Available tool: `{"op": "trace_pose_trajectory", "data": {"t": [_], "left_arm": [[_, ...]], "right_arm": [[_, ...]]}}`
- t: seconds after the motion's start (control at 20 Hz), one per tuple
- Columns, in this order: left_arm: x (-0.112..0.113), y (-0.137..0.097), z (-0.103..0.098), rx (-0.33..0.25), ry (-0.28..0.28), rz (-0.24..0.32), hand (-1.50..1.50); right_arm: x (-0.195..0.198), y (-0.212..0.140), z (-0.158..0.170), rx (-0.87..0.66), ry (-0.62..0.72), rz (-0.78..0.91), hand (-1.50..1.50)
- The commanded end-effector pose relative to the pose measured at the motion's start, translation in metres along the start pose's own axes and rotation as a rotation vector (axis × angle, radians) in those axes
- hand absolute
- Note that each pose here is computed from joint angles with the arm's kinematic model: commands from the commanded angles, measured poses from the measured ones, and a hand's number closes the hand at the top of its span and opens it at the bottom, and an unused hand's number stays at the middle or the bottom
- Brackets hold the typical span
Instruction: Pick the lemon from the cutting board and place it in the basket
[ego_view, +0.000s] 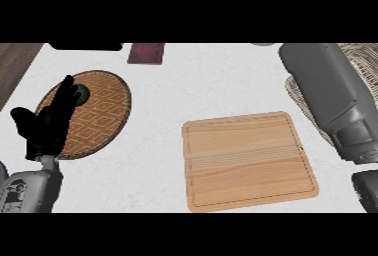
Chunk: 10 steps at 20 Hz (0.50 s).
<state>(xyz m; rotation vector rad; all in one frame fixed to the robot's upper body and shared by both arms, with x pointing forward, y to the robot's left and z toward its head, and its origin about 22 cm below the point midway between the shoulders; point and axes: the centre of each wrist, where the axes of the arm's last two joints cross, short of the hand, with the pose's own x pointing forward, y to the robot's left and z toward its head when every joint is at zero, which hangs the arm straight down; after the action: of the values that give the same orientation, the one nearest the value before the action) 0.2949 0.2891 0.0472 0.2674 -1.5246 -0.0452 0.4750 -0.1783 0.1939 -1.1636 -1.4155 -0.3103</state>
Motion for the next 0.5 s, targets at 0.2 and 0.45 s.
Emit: {"op": "trace_pose_trajectory", "data": {"t": [0.2, 0.45], "left_arm": [[0.004, -0.001, -0.005, -0.004, -0.017, -0.008, 0.00], [0.005, -0.001, 0.006, -0.015, -0.024, 0.012, 0.00]], "right_arm": [[-0.018, -0.030, -0.055, -0.032, 0.051, 0.110, 1.50], [-0.062, -0.032, -0.064, -0.043, 0.114, 0.220, 1.50]]}}
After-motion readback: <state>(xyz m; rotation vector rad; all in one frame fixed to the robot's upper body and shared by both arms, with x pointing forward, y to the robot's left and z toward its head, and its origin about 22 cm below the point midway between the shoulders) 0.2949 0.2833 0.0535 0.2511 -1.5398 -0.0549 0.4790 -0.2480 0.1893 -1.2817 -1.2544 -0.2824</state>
